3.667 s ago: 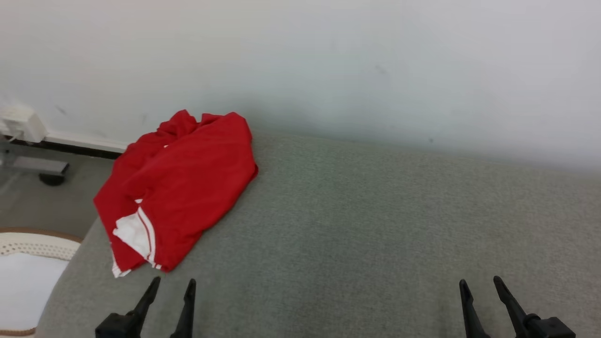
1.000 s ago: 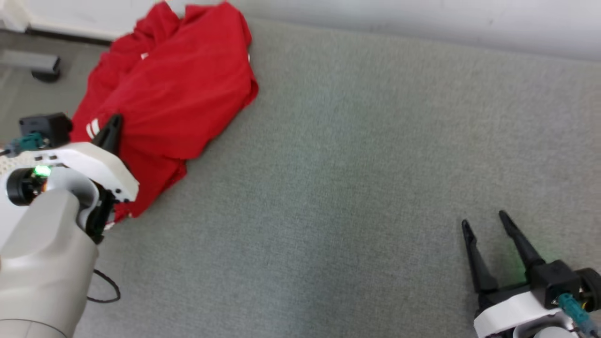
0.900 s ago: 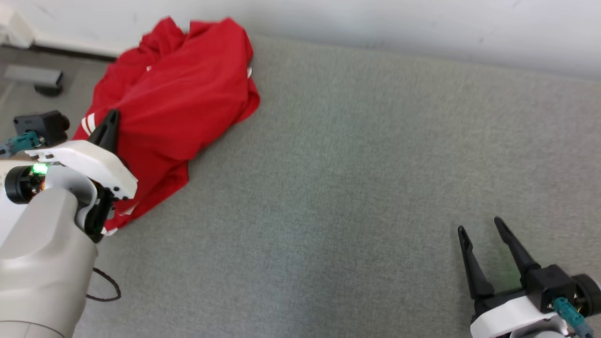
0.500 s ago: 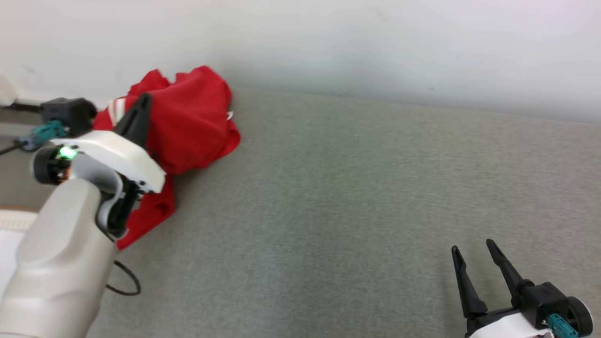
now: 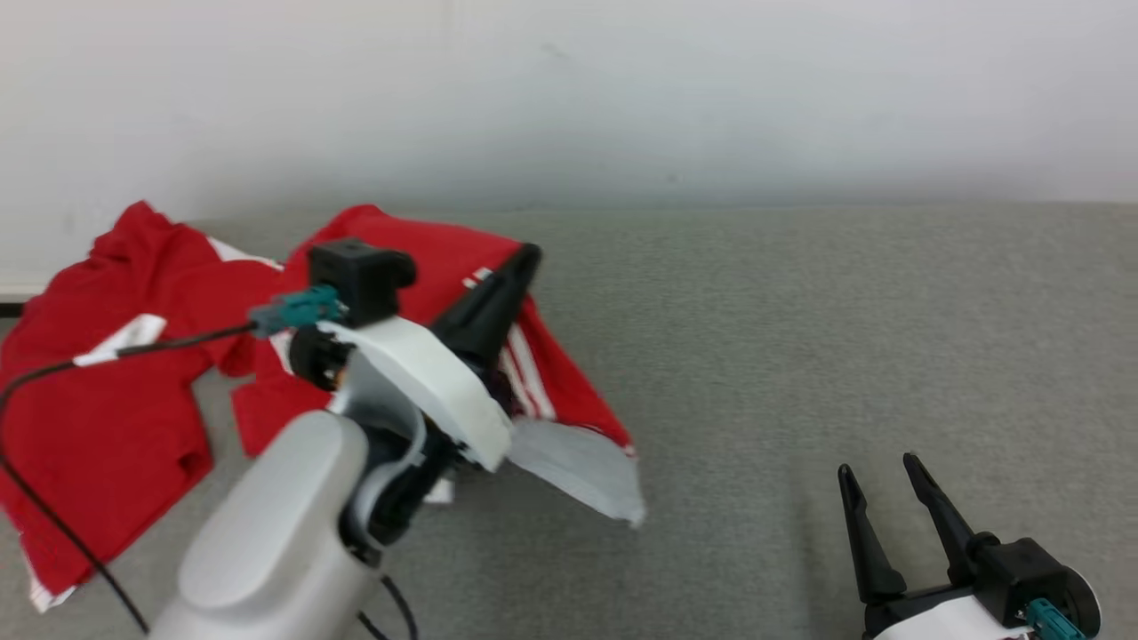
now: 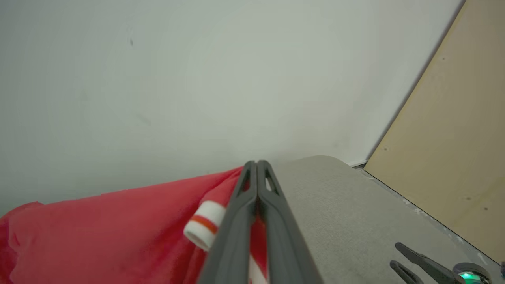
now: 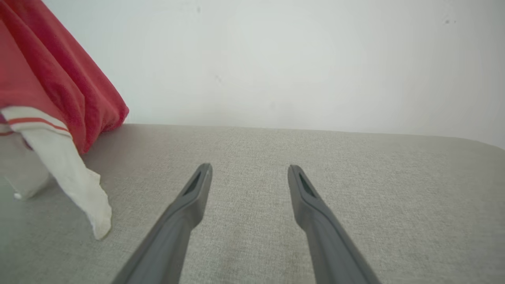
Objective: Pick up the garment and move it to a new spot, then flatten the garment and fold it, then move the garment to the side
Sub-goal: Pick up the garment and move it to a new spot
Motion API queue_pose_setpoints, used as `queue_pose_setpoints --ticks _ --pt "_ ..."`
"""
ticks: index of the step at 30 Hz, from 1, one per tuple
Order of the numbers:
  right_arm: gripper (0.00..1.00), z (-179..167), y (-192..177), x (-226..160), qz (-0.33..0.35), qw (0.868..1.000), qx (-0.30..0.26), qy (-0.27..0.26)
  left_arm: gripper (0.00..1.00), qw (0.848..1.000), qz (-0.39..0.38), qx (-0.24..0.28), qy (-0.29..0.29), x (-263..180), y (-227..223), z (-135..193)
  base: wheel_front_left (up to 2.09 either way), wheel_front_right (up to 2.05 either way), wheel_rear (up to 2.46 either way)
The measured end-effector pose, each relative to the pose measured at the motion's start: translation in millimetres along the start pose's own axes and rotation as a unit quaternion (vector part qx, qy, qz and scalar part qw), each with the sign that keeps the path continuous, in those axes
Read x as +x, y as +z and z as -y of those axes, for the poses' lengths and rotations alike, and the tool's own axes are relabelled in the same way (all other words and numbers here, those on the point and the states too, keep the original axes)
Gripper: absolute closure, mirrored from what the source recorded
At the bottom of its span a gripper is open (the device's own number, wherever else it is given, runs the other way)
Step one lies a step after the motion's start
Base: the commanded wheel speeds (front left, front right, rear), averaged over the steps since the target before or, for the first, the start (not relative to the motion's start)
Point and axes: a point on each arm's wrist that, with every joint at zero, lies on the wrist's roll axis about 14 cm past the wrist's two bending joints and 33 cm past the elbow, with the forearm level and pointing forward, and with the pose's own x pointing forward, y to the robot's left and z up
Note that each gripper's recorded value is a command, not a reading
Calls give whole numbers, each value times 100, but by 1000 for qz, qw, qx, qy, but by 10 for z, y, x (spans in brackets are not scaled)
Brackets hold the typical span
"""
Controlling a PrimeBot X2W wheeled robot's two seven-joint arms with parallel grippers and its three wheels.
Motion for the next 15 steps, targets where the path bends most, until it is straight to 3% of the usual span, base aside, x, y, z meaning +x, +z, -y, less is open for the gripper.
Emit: queue_pose_setpoints --ticks 7,15 --pt "0 280 71 -163 10 999 0 -47 100 991 -41 -31 -125 222 -296 950 0 0 0" --pt "0 539 75 -332 10 996 3 -93 100 959 -74 -76 -262 255 -520 1982 0 0 0"
